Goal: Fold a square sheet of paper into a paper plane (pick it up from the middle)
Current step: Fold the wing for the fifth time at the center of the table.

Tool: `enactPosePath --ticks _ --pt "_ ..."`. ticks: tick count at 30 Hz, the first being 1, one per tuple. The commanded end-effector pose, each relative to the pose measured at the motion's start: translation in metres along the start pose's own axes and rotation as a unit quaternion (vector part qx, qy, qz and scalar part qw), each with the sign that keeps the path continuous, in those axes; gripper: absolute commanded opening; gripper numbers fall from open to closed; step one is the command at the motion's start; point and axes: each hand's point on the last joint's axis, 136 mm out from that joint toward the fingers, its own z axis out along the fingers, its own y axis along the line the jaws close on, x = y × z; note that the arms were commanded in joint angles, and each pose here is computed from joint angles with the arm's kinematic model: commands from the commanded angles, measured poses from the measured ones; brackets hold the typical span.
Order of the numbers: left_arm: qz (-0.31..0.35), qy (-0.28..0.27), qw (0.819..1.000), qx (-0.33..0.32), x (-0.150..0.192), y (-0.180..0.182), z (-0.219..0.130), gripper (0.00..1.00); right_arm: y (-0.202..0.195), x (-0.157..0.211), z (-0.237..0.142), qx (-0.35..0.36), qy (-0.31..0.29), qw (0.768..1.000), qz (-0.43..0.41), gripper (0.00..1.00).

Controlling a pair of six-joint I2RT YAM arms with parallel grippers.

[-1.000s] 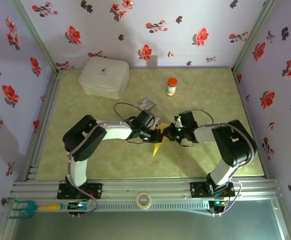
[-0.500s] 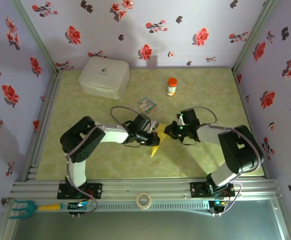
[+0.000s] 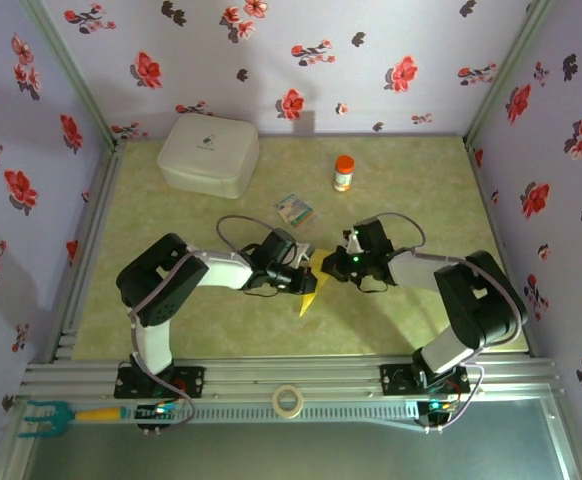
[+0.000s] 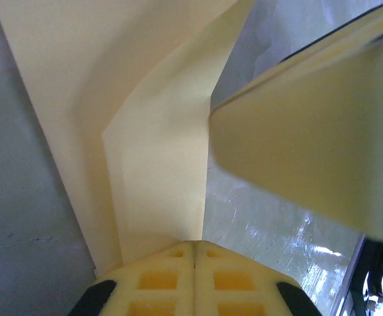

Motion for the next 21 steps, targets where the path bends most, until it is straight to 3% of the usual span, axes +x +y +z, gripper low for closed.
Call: enactPosePath --ticks 1,7,21 --pt "-0.05 0.064 0.994 -0.07 0.045 0.048 0.0 0.0 0.004 -0.002 0.008 -0.003 0.011 1.0 -0.019 0.05" --pt "-0.052 0.068 0.994 -0.072 0.049 0.05 -0.001 0.0 -0.023 -0.015 0.011 0.045 -0.006 0.999 -0.006 0.05" --pt "-0.062 0.08 0.992 -0.072 0.061 0.058 0.002 0.0 -0.05 -0.064 -0.004 0.057 -0.06 0.995 0.05 0.06"
